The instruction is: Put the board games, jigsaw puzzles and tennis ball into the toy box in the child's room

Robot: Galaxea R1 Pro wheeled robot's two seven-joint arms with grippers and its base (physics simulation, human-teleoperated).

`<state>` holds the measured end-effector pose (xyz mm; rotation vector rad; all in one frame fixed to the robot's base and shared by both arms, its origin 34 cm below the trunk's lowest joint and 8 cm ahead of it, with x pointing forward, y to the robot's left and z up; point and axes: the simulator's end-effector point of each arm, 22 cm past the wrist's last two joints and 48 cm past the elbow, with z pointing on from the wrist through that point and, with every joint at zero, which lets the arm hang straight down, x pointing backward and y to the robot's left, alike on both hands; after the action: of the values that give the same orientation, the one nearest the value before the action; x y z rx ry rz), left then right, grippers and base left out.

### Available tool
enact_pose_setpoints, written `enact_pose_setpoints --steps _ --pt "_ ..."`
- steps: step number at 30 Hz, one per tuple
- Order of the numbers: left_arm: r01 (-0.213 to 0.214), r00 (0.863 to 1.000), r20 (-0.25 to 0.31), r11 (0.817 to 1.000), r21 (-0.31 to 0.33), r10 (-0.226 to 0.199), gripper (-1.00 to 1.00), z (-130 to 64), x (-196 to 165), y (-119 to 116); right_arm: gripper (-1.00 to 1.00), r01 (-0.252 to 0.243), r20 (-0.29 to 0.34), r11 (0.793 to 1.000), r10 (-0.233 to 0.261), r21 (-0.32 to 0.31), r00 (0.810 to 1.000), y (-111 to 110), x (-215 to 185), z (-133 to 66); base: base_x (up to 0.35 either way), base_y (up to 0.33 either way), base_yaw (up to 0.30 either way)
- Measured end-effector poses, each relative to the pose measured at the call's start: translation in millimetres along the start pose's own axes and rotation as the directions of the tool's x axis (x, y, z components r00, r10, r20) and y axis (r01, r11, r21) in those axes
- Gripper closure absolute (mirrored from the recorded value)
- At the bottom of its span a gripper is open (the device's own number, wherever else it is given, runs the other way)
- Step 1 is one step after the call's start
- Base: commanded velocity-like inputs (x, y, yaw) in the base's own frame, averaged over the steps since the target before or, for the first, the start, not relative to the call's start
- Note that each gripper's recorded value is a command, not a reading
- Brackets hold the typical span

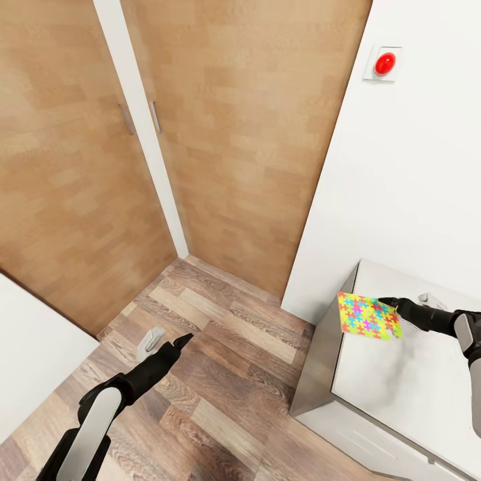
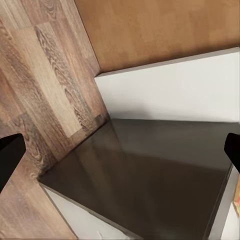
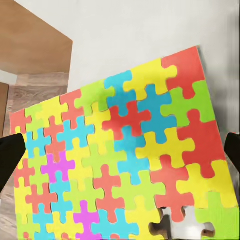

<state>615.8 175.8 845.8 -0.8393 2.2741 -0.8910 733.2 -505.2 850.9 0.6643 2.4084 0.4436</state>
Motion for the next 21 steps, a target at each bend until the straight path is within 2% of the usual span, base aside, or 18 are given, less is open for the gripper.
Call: enact_pose_setpoints --steps 1,4,5,8,9,10,11,12,13,16,18,19,21 --pt "0.000 1.000 0.000 1.000 0.000 0.000 -1.00 0.1 0 0 -1.00 0.000 0.000 1.000 0.000 0.000 1.000 0 0 0.0 0.000 0.000 0.000" --pt "0.026 0.999 -0.024 1.000 0.002 -0.026 -1.00 14.4 16 -4 -1.00 0.032 0.062 0.999 -0.035 0.037 0.997 -15 -31 -21.9 0.000 0.000 0.000" --pt "0.026 0.999 -0.025 1.000 0.002 -0.026 -1.00 14.6 17 -4 -1.00 0.033 0.062 0.999 -0.035 0.038 0.997 -15 -32 -22.1 0.000 0.000 0.000" --pt "0.046 0.997 -0.064 0.999 0.014 -0.045 -1.00 42.8 39 -17 -1.00 0.083 0.153 0.994 -0.093 0.070 0.984 -24 -71 -55.3 0.000 0.000 0.000" --pt "0.046 0.997 -0.065 0.999 0.014 -0.045 -1.00 43.2 39 -17 -1.00 0.083 0.153 0.994 -0.093 0.070 0.984 -24 -71 -55.6 0.000 0.000 0.000" --pt "0.047 0.995 -0.084 0.999 0.021 -0.045 -1.00 54.6 48 -23 -1.00 0.100 0.179 0.992 -0.112 0.073 0.978 -26 -79 -66.4 0.000 0.000 0.000" --pt "0.044 0.993 -0.107 0.999 0.030 -0.040 -1.00 66.6 57 -30 -1.00 0.119 0.203 0.990 -0.131 0.071 0.970 -27 -84 -77.7 0.000 0.000 0.000" --pt "0.043 0.993 -0.108 0.999 0.030 -0.039 -1.00 67.0 57 -30 -1.00 0.119 0.204 0.990 -0.131 0.071 0.970 -27 -84 -78.1 0.000 0.000 0.000" --pt "0.037 0.991 -0.130 0.999 0.040 -0.032 -1.00 78.7 66 -38 -1.00 0.140 0.227 0.988 -0.151 0.066 0.962 -26 -88 -88.8 0.000 0.000 0.000" --pt "0.029 0.988 -0.153 0.998 0.052 -0.021 -1.00 90.7 74 -48 -1.00 0.163 0.251 0.985 -0.173 0.060 0.953 -25 -89 -100.8 0.000 0.000 0.000" --pt "0.020 0.982 -0.187 0.997 0.078 -0.005 -1.00 110.5 87 -65 -1.00 0.213 0.291 0.976 -0.218 0.049 0.932 -19 -90 -122.4 0.000 0.000 0.000" --pt "0.019 0.982 -0.187 0.997 0.079 -0.004 -1.00 110.9 87 -65 -1.00 0.214 0.291 0.976 -0.219 0.049 0.931 -19 -90 -122.7 0.000 0.000 0.000" --pt "0.014 0.978 -0.207 0.994 0.112 0.010 -1.00 124.8 93 -81 -1.00 0.262 0.320 0.964 -0.261 0.039 0.911 -9 -86 -140.2 0.000 0.000 0.000"
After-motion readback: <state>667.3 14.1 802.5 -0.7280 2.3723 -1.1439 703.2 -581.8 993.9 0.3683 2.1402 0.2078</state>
